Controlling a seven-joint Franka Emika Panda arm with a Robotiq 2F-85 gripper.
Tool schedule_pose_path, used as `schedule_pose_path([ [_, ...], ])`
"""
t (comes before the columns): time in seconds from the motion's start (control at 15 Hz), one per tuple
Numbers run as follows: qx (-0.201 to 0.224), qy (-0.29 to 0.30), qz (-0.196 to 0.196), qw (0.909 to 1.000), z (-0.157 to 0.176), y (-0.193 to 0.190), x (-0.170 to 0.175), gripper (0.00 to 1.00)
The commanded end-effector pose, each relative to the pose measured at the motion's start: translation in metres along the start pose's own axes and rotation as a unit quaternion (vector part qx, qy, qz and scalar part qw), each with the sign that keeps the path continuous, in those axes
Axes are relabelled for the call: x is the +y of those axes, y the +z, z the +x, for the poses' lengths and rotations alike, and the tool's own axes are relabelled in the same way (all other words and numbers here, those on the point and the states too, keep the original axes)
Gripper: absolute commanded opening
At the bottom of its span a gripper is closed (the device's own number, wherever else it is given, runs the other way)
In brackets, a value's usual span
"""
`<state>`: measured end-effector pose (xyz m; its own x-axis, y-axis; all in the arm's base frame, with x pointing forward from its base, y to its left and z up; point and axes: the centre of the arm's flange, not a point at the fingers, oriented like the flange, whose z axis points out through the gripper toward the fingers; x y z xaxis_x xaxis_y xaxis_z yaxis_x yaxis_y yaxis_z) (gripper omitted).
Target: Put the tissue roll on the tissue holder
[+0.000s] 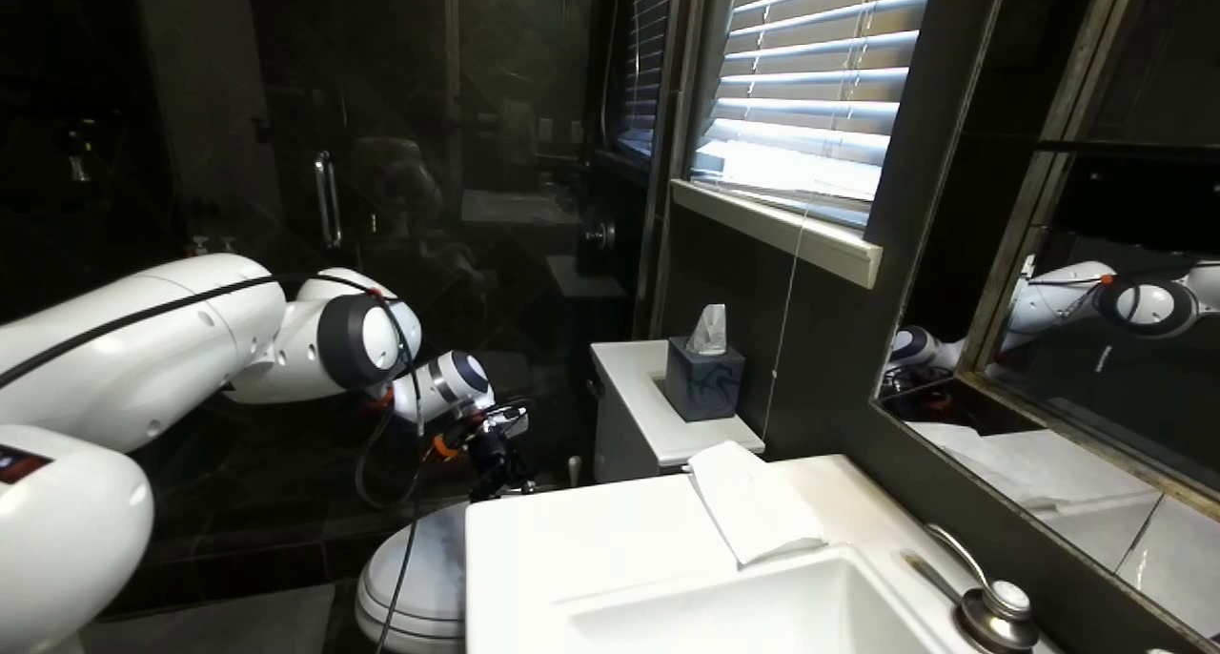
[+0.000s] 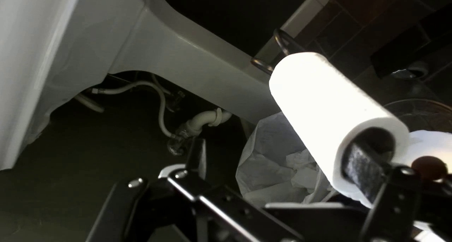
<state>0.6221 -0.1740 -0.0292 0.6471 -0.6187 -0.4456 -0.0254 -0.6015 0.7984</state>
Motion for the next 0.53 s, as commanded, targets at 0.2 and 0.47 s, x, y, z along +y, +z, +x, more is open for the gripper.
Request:
schedule_pose_path([
  [0.2, 0.003, -0.011, 0.017, 0.9998, 0.0341, -0.0187, -0.0134, 1.00],
  [0.47, 0.012, -0.001, 0.034, 0.9993, 0.0358, -0.0216, -0.0202, 1.00],
])
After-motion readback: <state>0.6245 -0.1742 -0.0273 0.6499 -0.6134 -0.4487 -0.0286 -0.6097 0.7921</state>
